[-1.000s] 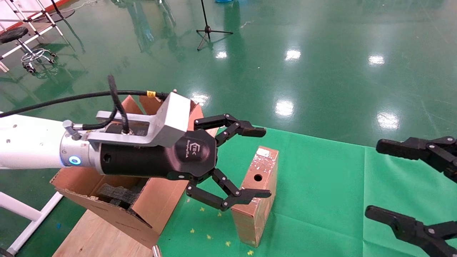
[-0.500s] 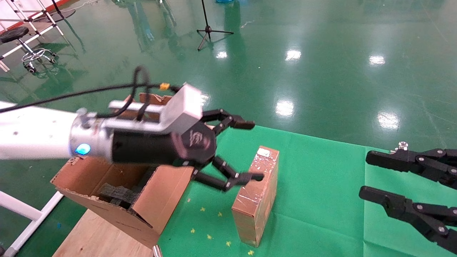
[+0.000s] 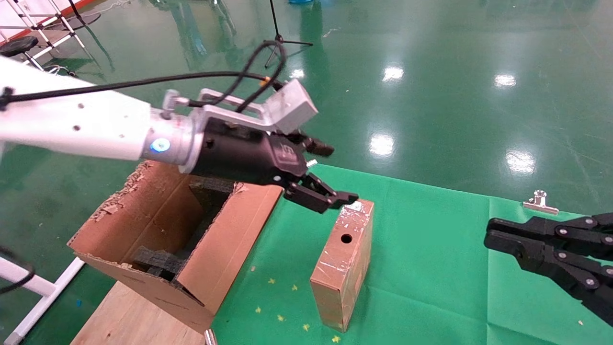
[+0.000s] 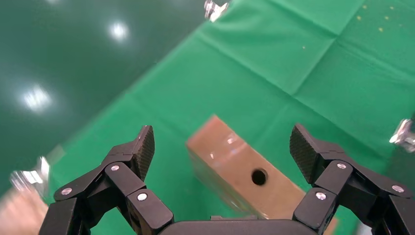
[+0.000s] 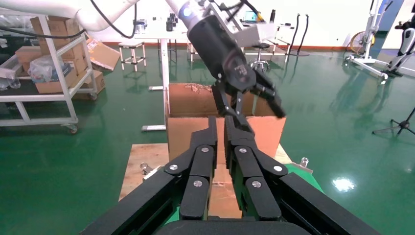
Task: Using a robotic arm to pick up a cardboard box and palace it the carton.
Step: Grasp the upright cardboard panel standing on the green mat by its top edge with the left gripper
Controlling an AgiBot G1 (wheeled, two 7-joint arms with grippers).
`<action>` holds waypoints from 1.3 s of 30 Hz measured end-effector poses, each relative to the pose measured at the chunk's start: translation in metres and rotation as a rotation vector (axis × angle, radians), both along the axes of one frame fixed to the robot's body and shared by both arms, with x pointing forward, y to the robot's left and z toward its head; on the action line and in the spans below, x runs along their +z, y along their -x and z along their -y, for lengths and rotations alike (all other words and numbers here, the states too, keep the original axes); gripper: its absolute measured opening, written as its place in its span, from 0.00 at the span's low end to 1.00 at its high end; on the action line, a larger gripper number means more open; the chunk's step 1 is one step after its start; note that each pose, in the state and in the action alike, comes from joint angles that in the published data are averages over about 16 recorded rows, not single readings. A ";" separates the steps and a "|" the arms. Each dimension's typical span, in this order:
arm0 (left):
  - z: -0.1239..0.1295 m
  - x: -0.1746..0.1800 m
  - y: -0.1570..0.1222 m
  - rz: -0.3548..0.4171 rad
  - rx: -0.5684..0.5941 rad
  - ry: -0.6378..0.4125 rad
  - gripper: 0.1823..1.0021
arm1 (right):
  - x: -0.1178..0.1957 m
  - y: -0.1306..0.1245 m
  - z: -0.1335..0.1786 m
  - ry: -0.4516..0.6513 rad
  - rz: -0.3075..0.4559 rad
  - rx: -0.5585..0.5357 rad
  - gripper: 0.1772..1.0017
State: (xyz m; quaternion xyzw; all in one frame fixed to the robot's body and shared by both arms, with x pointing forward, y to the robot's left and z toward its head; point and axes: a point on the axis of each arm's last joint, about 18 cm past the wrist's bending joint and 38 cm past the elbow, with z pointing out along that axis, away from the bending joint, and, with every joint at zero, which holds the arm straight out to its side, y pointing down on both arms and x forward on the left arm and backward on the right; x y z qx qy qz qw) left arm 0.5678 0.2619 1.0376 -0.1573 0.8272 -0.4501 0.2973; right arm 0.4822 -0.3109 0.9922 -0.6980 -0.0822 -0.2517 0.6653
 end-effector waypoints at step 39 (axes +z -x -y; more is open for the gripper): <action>0.110 -0.025 -0.028 -0.329 0.479 -0.203 1.00 | 0.000 0.000 0.000 0.000 0.000 0.000 0.02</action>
